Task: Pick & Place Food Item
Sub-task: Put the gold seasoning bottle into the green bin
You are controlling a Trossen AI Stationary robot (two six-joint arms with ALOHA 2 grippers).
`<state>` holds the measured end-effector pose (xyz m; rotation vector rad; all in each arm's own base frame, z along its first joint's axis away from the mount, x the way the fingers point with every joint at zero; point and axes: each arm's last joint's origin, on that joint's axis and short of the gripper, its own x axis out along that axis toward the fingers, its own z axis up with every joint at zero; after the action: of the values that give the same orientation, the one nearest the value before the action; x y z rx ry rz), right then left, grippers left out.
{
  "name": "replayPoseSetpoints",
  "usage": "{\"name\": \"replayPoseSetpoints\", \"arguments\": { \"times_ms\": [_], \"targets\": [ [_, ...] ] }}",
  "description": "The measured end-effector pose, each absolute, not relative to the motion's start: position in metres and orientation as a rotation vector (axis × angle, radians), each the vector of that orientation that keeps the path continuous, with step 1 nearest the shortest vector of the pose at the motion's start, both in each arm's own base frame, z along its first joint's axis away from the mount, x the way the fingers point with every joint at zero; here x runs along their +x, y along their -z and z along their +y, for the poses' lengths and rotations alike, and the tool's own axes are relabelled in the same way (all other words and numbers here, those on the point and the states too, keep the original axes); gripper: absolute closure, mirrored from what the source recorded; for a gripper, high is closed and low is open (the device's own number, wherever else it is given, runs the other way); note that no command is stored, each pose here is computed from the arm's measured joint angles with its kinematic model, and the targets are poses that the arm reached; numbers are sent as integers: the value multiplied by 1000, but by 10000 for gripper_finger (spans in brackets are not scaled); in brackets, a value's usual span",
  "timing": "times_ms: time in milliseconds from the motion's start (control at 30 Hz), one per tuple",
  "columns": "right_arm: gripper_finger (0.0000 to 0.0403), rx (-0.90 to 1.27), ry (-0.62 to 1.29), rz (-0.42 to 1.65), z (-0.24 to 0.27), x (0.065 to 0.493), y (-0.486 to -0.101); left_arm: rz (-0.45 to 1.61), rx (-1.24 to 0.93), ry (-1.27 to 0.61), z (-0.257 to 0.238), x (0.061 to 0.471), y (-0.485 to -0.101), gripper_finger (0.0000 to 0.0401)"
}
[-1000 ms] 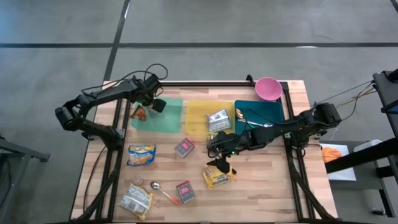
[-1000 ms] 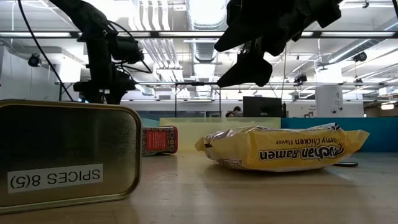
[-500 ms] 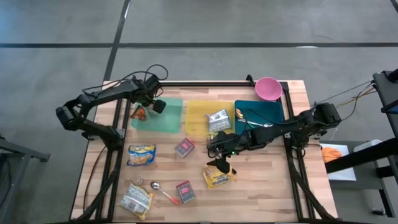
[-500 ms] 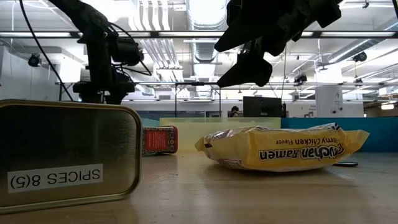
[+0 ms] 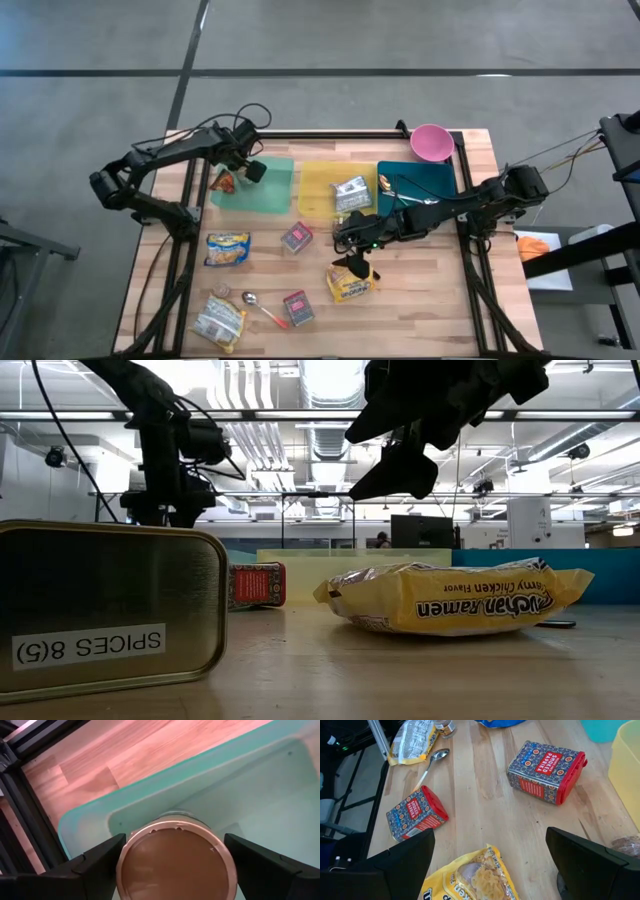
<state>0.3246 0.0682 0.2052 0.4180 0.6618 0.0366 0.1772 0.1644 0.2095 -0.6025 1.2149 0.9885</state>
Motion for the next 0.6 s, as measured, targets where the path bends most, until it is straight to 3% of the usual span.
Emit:
{"name": "replayPoseSetpoints", "arguments": {
  "times_ms": [600],
  "targets": [
    [27, 416, -37, 662, 68, 325, -205, 1239, -606, -945, 164, 177, -225, 57]
  ]
}}
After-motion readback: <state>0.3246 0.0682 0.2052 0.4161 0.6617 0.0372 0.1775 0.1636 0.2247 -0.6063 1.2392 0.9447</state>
